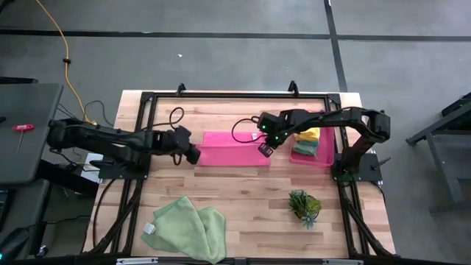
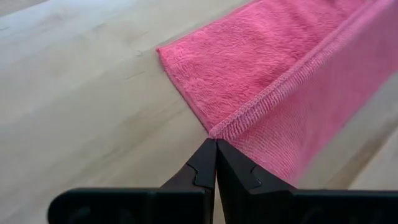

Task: Fold microfiber towels
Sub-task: Fold the pink microfiber cloth

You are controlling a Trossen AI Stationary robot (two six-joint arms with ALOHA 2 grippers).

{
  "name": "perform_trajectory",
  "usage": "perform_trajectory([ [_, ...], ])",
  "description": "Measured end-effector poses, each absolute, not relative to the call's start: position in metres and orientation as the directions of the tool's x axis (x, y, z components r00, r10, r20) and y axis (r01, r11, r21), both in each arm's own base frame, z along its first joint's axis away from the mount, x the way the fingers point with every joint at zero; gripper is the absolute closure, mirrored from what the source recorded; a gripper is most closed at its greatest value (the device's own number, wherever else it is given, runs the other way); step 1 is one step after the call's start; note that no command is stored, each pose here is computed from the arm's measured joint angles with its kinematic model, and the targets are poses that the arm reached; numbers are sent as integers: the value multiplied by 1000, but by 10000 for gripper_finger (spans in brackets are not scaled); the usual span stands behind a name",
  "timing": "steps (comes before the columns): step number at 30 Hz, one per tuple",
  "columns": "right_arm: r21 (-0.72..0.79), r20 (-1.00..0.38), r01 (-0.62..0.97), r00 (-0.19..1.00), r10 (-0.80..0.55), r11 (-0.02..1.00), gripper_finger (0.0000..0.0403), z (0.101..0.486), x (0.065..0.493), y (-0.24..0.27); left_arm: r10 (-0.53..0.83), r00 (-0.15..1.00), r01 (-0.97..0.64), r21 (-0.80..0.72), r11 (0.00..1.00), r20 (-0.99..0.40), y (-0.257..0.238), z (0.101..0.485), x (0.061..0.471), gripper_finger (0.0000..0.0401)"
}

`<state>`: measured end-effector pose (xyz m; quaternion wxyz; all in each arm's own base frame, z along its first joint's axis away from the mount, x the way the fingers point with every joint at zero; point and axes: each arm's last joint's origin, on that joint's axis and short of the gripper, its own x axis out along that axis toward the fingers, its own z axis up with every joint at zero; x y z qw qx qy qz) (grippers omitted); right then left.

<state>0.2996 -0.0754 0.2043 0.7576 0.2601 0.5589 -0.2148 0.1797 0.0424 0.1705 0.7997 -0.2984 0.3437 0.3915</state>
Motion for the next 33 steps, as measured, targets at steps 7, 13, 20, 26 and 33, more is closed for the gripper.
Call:
perform_trajectory([
  [7,121,-960,669,267,-86,733,403,194,305,-81,475,406,-875,-181,450,-781,59,158,189,401],
  [13,79,-960,708,243,-137,702,403,188,307,-85,506,377,-884,-140,445,-776,72,145,198,401],
  [20,46,-955,748,227,-191,662,403,187,306,-94,522,349,-897,-115,428,-778,81,131,205,401],
  [26,48,-955,769,223,-197,638,403,181,307,-102,547,314,-910,-82,407,-776,84,128,204,401],
  [33,57,-953,797,223,-204,601,403,179,307,-106,583,308,-916,-69,395,-752,85,129,205,401],
])
